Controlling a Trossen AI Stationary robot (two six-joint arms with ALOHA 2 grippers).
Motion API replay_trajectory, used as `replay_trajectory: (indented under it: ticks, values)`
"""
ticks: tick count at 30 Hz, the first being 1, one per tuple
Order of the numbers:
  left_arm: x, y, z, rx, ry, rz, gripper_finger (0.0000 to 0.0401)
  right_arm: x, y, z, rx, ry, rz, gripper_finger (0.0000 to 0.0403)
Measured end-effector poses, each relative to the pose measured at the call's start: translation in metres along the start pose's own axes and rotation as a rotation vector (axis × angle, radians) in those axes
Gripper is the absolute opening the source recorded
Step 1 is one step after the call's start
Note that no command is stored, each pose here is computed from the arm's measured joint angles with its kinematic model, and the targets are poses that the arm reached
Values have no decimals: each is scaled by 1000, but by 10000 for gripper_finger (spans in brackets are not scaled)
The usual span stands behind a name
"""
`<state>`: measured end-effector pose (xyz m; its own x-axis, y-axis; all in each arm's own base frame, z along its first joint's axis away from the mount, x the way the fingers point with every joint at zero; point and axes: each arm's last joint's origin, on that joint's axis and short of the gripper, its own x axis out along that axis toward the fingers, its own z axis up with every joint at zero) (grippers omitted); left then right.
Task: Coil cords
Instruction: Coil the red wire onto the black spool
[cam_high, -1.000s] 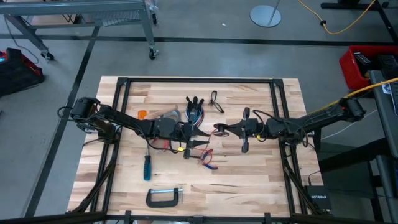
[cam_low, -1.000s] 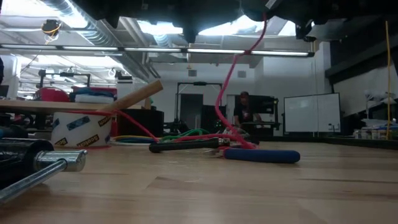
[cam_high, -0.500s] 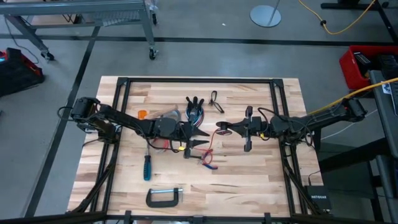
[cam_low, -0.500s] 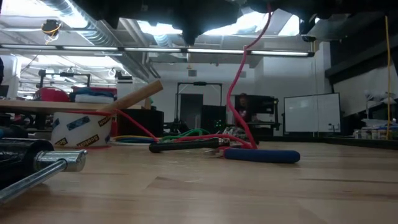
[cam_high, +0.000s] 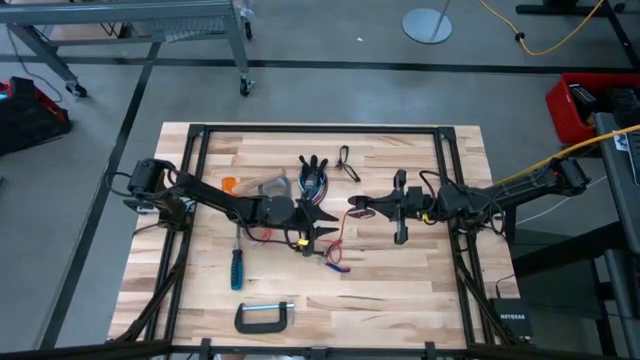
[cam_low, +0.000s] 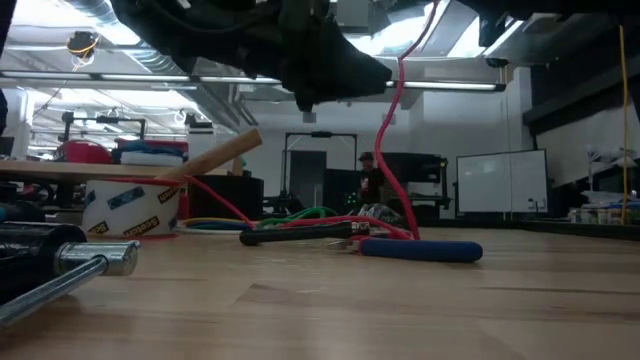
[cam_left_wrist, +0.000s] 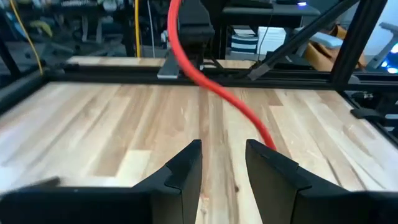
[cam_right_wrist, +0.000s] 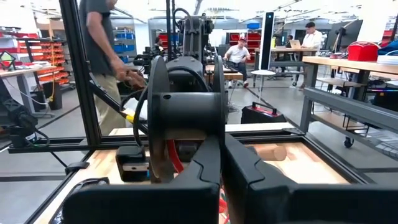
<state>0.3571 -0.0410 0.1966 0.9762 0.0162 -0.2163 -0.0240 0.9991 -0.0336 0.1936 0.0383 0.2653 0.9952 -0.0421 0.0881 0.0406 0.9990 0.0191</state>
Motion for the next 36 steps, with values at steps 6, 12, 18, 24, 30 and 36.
replay_trajectory:
  ticks: [6, 12, 18, 24, 30, 36]
  values:
    - [-1, -8, -1, -45, -2, -23, 115, 0, 0, -1, -3, 7, 0, 1]
    - [-2, -16, -1, -66, -1, -53, 115, 0, 0, -3, -10, 25, -1, 1]
    - [-1, -16, -2, -81, 1, -48, 115, 0, 0, -2, -8, 19, -10, 1]
    - [-1, -16, -1, -87, -24, -47, 115, 0, 0, 1, 4, -17, -10, 1]
    - [4, -16, -6, -90, -42, -47, 115, 0, 0, 5, 17, -56, -11, 1]
    - [11, -17, -12, -116, -81, -53, 115, 0, 0, 5, 17, -58, -11, 1]
